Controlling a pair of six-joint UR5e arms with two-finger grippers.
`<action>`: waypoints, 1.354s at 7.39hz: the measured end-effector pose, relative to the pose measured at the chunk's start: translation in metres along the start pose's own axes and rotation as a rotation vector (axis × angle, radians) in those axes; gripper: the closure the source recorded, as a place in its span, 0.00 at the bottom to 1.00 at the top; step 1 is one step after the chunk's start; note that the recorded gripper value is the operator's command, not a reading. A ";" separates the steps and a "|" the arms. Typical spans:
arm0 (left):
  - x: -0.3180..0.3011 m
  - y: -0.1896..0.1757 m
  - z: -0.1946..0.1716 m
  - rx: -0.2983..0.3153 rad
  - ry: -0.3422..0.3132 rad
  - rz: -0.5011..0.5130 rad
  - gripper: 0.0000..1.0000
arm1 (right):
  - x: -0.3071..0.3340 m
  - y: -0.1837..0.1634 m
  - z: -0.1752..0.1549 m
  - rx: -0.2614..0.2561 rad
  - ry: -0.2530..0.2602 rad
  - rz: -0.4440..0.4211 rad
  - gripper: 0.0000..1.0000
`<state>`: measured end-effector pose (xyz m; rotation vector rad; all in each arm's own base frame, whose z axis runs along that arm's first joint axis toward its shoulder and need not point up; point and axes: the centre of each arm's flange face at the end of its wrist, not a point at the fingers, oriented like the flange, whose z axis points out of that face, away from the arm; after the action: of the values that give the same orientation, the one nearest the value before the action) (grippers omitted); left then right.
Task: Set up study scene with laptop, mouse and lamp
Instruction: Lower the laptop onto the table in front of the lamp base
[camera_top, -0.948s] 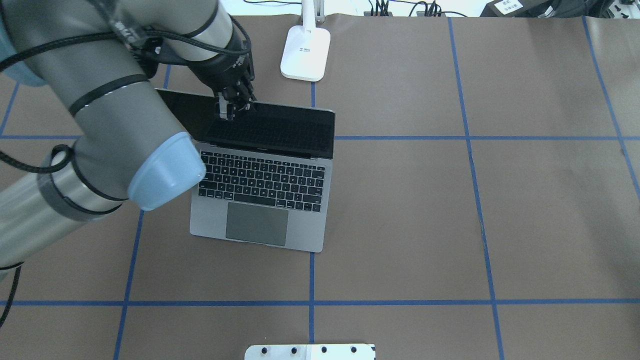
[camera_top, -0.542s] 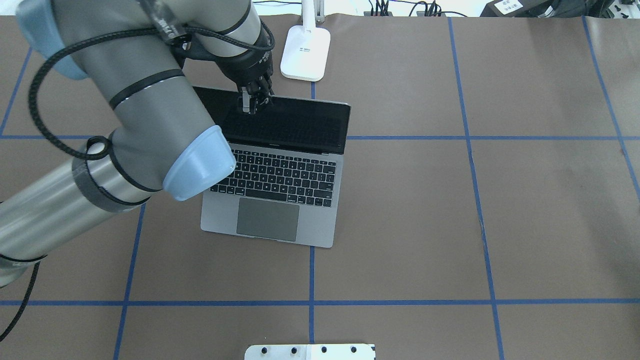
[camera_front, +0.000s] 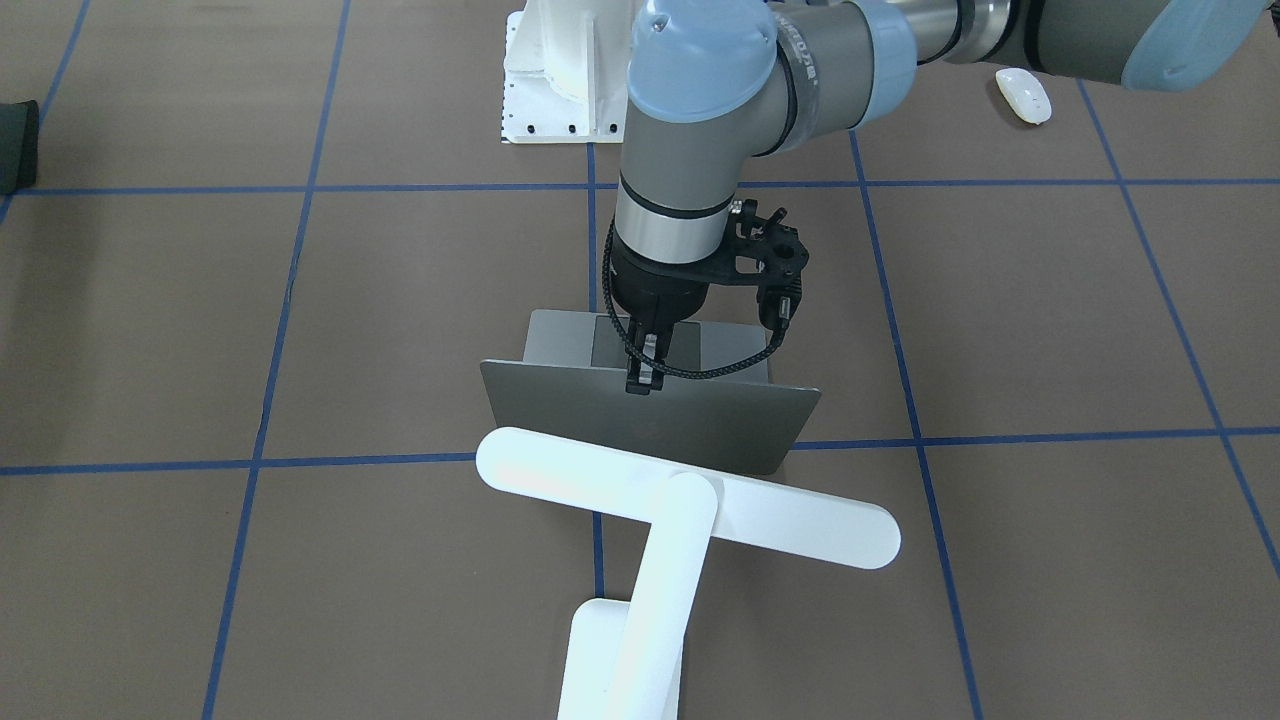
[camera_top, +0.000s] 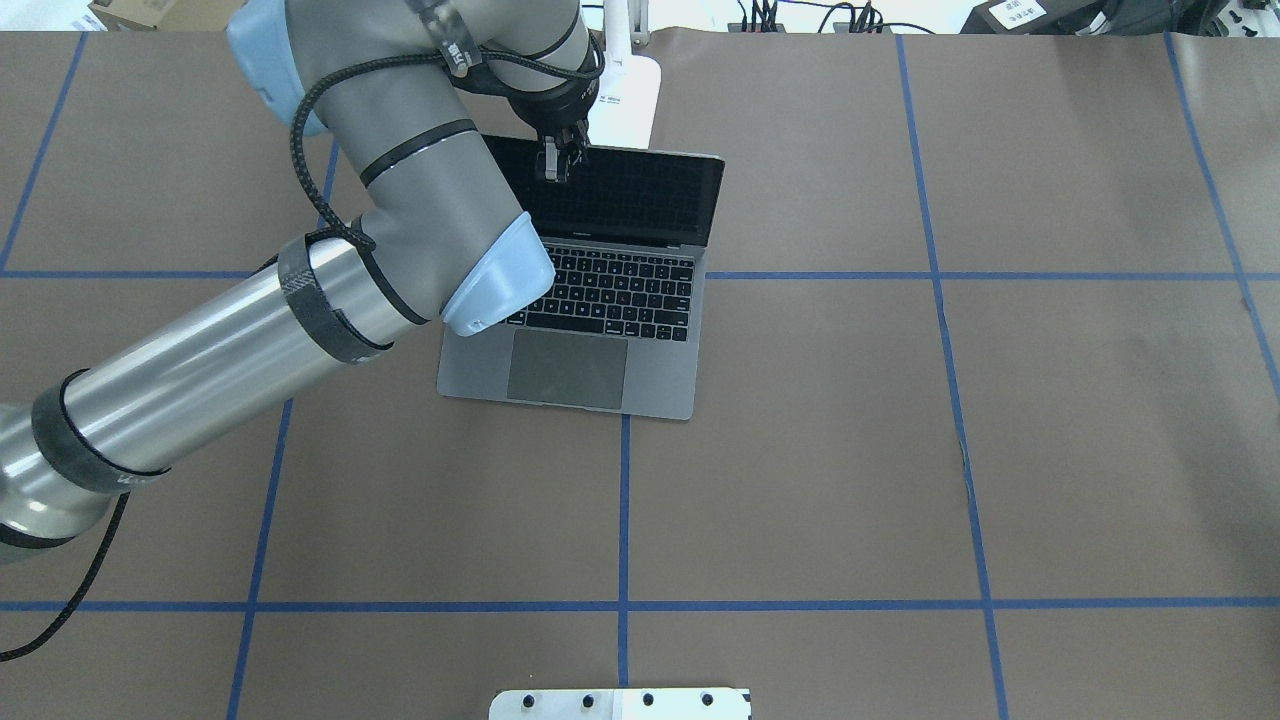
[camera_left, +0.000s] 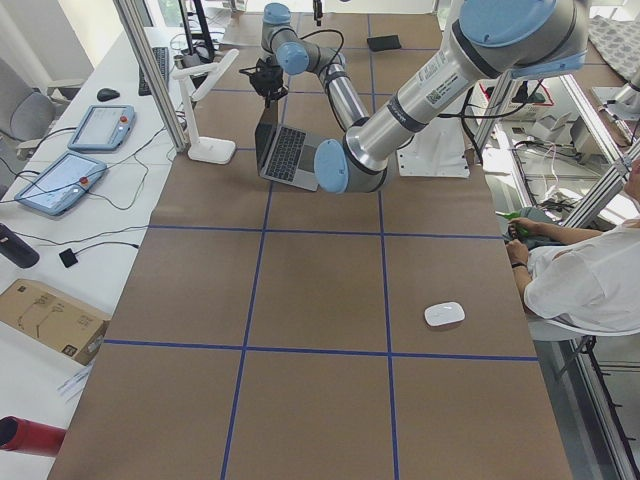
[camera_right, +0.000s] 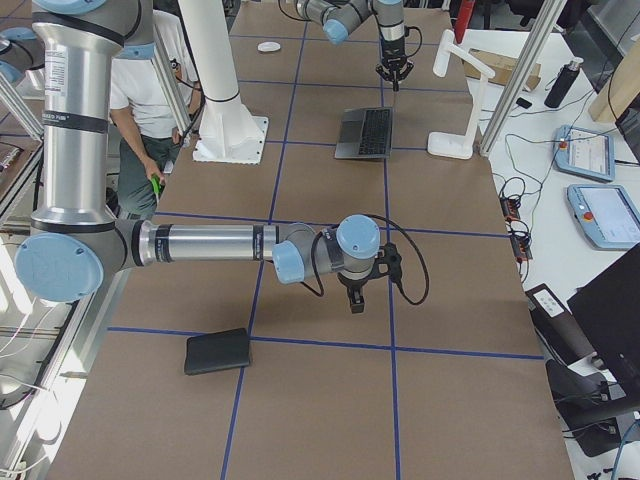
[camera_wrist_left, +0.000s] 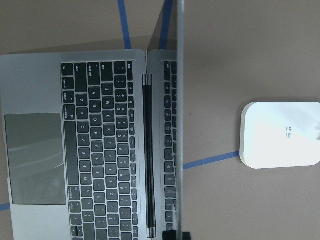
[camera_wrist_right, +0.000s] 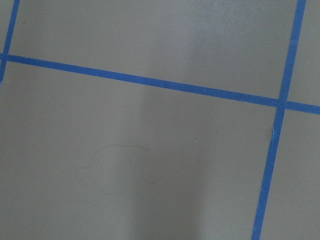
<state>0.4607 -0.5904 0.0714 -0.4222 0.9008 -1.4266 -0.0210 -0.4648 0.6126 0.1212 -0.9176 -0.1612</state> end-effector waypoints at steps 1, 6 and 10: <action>0.009 -0.007 0.008 0.020 0.013 -0.029 1.00 | 0.000 0.000 0.000 0.000 0.000 0.000 0.01; 0.035 -0.030 0.013 0.044 0.048 -0.089 1.00 | 0.000 0.000 0.000 -0.001 0.000 0.001 0.01; 0.037 -0.036 0.022 0.053 0.041 -0.095 1.00 | 0.003 0.001 0.002 -0.005 0.001 0.007 0.01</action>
<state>0.4498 -0.6369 0.1010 -0.4015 0.8836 -1.5477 -0.0209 -0.4641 0.6168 0.1133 -0.9168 -0.1572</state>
